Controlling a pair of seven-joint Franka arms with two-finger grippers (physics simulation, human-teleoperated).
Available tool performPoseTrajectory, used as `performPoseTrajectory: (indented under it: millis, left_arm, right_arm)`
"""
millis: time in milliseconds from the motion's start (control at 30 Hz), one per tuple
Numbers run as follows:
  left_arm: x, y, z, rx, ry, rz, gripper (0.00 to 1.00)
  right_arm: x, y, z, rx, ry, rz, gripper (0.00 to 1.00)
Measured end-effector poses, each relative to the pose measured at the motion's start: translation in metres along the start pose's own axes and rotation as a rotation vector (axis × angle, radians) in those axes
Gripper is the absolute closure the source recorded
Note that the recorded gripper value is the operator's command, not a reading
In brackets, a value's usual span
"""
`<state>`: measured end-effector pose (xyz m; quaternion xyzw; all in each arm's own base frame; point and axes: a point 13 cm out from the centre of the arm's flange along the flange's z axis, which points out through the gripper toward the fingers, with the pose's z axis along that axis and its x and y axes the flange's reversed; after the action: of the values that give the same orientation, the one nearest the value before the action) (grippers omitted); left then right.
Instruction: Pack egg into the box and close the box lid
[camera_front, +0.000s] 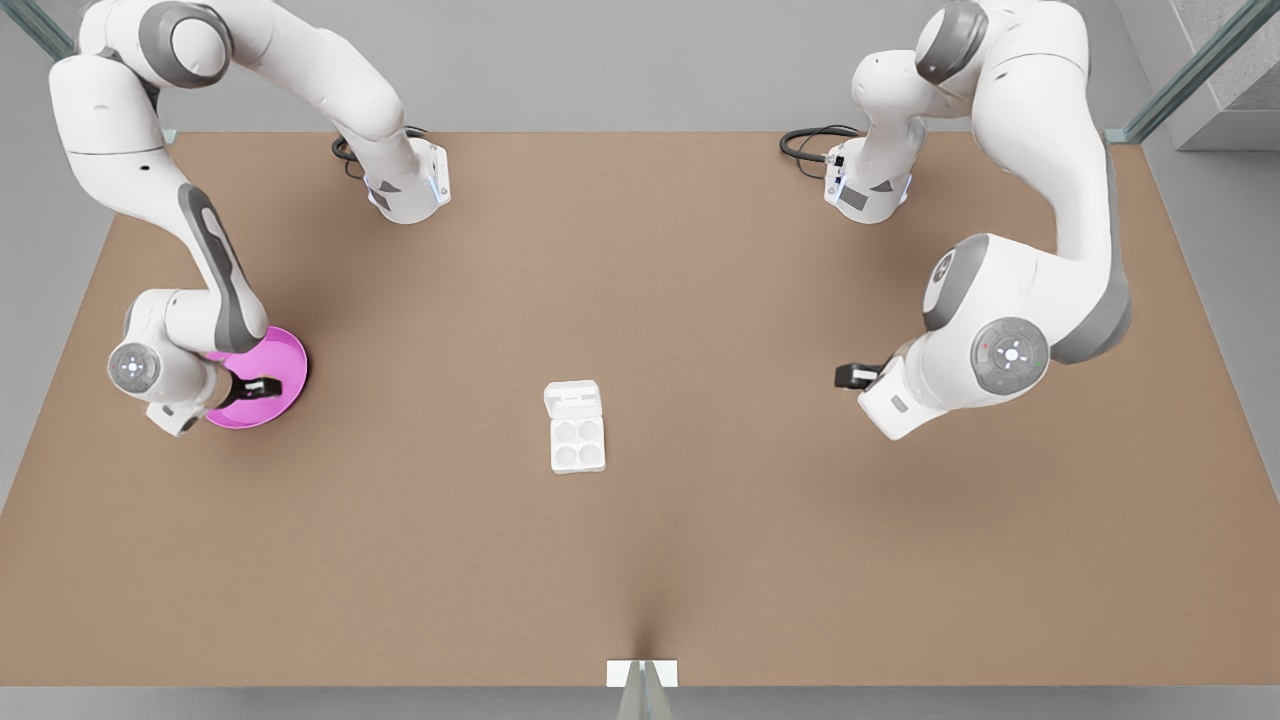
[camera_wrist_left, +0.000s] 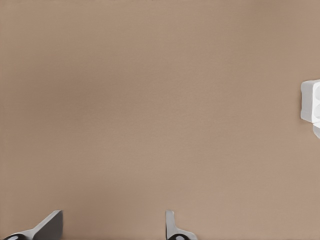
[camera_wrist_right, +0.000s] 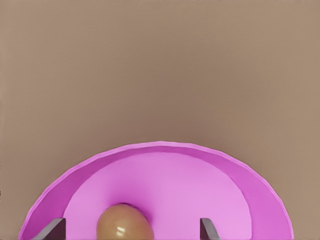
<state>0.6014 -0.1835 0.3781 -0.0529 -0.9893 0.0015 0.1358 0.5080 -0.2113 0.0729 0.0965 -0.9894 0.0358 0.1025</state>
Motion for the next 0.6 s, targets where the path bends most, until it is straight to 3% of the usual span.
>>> performPoseTrajectory:
  millis: [267,600]
  left_arm:
    - [-0.005,-0.001,0.002,-0.008,-0.013,0.002,0.00]
    - [-0.006,-0.007,0.006,-0.017,-0.019,0.012,0.00]
  right_arm:
    - [0.049,0.011,0.005,0.022,-0.052,-0.117,0.00]
    - [0.023,-0.001,0.007,0.009,-0.216,-0.154,0.00]
